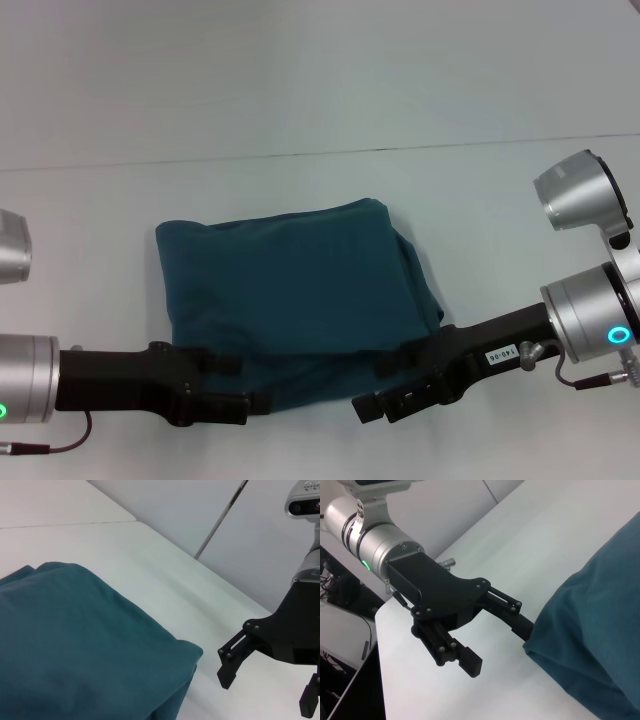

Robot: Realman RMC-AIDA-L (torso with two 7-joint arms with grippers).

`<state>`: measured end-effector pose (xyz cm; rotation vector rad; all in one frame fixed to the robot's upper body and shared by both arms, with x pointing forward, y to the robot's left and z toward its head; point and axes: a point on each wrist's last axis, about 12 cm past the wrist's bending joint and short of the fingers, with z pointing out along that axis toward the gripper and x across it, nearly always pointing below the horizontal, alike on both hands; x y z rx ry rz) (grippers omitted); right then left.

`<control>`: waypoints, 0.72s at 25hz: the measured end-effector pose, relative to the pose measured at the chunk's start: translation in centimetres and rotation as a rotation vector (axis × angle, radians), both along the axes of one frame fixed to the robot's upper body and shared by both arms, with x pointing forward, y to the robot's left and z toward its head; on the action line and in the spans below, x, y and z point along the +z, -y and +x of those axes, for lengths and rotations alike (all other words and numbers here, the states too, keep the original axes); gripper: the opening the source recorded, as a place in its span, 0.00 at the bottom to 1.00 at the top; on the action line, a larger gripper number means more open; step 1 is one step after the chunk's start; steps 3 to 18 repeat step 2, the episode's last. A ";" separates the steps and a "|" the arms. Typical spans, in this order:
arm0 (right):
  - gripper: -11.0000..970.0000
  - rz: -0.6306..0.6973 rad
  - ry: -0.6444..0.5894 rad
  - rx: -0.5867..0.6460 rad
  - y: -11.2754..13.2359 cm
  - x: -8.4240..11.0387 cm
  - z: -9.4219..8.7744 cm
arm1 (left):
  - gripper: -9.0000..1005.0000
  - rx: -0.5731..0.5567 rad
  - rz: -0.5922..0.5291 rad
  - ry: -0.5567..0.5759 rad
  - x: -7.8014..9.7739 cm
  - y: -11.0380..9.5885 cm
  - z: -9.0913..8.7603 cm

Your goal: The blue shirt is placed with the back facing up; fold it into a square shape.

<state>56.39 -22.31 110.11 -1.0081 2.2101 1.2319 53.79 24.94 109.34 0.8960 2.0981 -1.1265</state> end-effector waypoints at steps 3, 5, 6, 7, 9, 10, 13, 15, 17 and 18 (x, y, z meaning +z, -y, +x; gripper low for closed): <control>0.99 0.000 -0.001 0.000 0.0 0.0 0.0 | 0.82 0.000 -0.001 0.000 0.0 0.0 0.0; 0.99 0.000 -0.001 0.000 0.0 0.0 0.0 | 0.82 0.000 -0.001 0.000 0.0 0.0 0.0; 0.99 0.000 -0.001 0.000 0.0 0.0 0.0 | 0.82 0.000 -0.001 0.000 0.0 0.0 0.0; 0.99 0.000 -0.001 0.000 0.0 0.0 0.0 | 0.82 0.000 -0.001 0.000 0.0 0.0 0.0; 0.99 0.000 -0.001 0.000 0.0 0.0 0.0 | 0.82 0.000 -0.001 0.000 0.0 0.0 0.0; 0.99 0.000 -0.001 0.000 0.0 0.0 0.0 | 0.82 0.000 -0.001 0.000 0.0 0.0 0.0; 0.99 0.000 -0.001 0.000 0.0 0.0 0.0 | 0.82 0.000 -0.001 0.000 0.0 0.0 0.0; 0.99 0.000 -0.001 0.000 0.0 0.0 0.0 | 0.82 0.000 -0.001 0.000 0.0 0.0 0.0; 0.99 0.000 -0.001 0.000 0.0 0.0 0.0 | 0.82 0.000 -0.001 0.000 0.0 0.0 0.0; 0.99 0.000 -0.001 0.000 0.0 0.0 0.0 | 0.82 0.000 -0.001 0.000 0.0 0.0 0.0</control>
